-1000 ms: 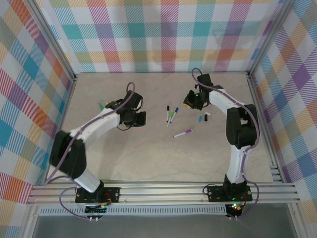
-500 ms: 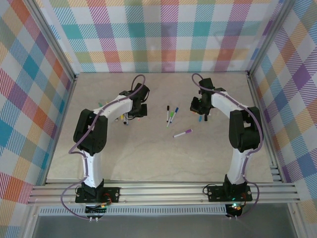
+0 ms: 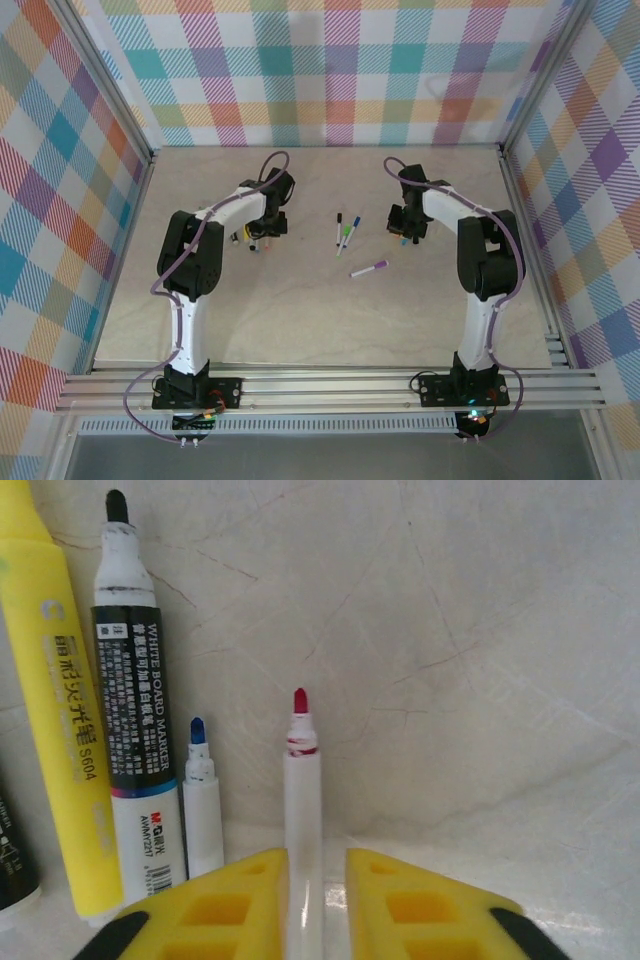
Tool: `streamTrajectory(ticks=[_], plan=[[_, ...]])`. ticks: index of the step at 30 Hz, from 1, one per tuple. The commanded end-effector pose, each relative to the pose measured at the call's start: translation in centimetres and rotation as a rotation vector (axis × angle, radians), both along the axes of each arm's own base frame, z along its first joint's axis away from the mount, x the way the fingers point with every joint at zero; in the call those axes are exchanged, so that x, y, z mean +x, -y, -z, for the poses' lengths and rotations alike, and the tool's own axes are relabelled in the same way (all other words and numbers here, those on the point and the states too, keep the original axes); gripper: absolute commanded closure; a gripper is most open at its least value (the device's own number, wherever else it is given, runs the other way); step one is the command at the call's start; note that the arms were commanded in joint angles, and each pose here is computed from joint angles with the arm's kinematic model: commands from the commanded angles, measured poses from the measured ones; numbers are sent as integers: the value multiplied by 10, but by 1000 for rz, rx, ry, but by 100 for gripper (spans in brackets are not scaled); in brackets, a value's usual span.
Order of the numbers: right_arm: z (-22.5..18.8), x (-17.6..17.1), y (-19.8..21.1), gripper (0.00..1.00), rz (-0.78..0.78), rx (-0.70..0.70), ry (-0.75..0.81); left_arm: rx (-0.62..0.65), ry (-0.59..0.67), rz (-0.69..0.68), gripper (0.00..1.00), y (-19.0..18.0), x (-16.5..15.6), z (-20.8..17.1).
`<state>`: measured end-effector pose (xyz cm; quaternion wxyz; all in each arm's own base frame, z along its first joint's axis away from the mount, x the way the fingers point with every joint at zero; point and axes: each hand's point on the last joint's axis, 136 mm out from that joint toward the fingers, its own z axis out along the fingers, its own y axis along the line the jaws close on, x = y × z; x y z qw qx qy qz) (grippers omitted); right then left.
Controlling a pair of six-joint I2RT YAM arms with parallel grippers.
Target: Open the pen caps
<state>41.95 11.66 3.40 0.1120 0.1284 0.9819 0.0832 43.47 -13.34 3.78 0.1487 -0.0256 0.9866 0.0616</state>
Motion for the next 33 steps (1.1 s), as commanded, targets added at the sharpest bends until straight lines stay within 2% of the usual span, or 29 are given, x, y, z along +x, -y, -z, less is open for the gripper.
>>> streamTrajectory(ticks=[1,9,15,18,20,23,27,31,33], plan=[[2,0,13,93,3,-82,-24,36,13,0,75,-6,5,-13],[5,-4,20,78,6,-124,-41,22,35,-1,73,-4,7,-24],[1,-6,20,74,2,-124,-42,11,54,-1,73,-3,6,-35],[-8,-7,17,71,7,-99,-28,-9,78,1,73,0,6,-42],[-19,-8,11,71,5,-70,-8,-22,120,8,65,4,5,-51],[-45,-10,4,70,-9,-50,48,-58,180,12,63,12,4,-69],[-82,-19,-5,67,-22,8,133,-149,263,71,64,40,-3,-95],[-98,-34,-6,63,-14,51,190,-277,337,221,62,96,-19,-116],[-101,-41,-7,59,-16,77,202,-319,333,291,61,124,-29,-119]])
